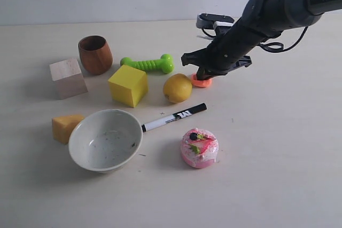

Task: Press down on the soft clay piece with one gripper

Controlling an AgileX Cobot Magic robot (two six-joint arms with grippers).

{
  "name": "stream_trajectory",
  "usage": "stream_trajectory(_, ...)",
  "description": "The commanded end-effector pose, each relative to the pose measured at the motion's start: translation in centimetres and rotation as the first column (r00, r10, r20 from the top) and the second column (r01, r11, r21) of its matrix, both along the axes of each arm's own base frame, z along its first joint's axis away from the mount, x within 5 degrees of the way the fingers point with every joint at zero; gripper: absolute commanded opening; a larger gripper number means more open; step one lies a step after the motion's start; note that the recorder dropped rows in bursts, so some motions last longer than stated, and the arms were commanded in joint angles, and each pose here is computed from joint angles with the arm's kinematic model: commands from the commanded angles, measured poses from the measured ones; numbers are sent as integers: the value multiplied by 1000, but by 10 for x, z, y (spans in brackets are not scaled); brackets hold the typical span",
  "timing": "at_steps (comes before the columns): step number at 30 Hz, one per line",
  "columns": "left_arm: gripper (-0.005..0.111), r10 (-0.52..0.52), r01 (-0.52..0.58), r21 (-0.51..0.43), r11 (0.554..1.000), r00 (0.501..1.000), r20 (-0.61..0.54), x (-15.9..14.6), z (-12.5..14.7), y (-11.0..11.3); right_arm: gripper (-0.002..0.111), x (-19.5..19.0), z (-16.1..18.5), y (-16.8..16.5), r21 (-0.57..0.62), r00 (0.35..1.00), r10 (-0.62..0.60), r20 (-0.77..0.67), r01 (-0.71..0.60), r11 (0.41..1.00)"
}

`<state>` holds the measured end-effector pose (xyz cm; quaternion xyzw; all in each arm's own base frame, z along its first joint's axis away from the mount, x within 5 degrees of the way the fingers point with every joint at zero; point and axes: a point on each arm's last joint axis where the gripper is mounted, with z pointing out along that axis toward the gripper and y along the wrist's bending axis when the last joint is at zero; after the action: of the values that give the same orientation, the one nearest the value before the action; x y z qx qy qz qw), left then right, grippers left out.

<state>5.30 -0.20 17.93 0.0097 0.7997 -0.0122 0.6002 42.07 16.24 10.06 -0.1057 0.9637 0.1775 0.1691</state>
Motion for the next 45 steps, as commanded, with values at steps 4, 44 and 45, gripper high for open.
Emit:
stream_trajectory(4,0,-5,6,-4,1000,1000,15,0,2,0,7,0,3,-1,-11,1000,12,20,-11,1000)
stream_trajectory(44,0,-5,6,-4,1000,1000,15,0,2,0,37,5,4,-3,-29,997,-3,78,5,1000)
stream_trajectory(45,0,-5,6,-4,1000,1000,15,0,2,0,36,5,4,-3,-26,997,-8,70,10,1000)
